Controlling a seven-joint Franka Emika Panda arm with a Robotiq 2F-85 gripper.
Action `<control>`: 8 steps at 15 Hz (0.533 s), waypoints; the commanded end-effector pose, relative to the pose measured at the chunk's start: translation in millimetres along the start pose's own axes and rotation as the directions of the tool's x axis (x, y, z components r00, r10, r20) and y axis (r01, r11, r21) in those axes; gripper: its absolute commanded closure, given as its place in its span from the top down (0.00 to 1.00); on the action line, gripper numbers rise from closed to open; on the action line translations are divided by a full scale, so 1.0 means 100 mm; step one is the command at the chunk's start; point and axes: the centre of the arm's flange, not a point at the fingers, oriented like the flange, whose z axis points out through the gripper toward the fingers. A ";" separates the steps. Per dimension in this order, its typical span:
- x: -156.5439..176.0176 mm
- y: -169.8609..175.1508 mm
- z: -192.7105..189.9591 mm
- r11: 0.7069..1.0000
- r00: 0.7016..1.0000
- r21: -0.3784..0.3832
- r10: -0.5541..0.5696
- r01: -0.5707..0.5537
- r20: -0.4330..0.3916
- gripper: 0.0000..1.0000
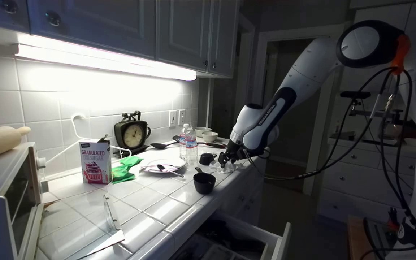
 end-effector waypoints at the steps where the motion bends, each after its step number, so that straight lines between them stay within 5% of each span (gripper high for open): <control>1: -0.03 -0.07 -0.10 0.999 0.998 0.028 -0.020 0.018 0.059 0.23; 4: -0.09 -0.24 -0.16 0.995 0.989 0.074 -0.072 0.063 0.128 0.02; 8: -0.22 -0.51 -0.25 0.987 0.965 0.102 -0.144 0.124 0.220 0.00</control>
